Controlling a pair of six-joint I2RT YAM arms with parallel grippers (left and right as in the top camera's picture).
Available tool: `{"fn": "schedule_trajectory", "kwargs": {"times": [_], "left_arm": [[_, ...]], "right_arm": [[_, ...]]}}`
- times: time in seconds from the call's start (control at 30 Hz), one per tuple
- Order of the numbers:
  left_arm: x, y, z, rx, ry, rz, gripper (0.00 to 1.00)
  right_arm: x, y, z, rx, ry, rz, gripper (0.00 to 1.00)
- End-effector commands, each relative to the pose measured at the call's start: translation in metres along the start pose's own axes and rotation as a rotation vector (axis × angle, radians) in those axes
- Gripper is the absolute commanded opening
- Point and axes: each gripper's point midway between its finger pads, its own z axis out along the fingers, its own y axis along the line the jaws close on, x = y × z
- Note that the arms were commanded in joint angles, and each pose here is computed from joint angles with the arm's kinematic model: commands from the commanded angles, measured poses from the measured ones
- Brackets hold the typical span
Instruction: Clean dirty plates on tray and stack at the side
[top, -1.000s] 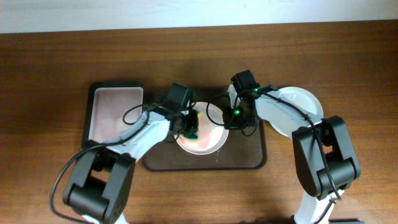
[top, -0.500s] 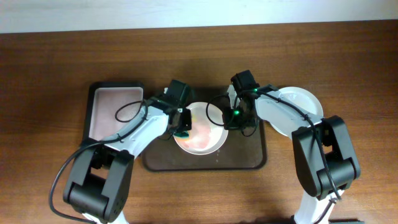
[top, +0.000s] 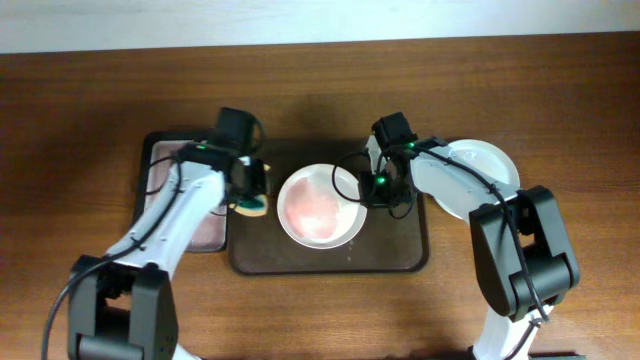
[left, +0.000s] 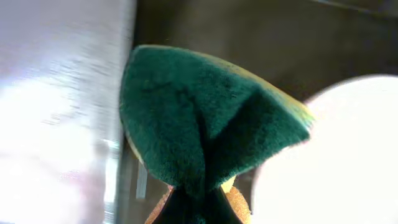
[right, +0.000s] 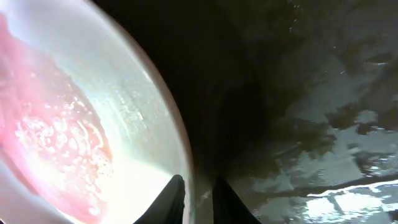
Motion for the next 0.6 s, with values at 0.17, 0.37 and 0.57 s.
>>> {"fn": "schedule_trajectory", "kwargs": {"times": [0.17, 0.37, 0.57], "left_arm": [[-0.023, 0.06, -0.007, -0.026, -0.032, 0.041, 0.0], [-0.025, 0.076, 0.002, 0.047, -0.012, 0.065, 0.0], [-0.024, 0.069, 0.021, 0.159, 0.016, 0.163, 0.0]], "right_arm": [[0.011, 0.022, 0.003, 0.001, 0.012, -0.069, 0.04], [0.002, 0.02, -0.019, 0.028, -0.026, -0.065, 0.04], [-0.024, 0.003, -0.088, 0.242, -0.213, -0.081, 0.04]]}}
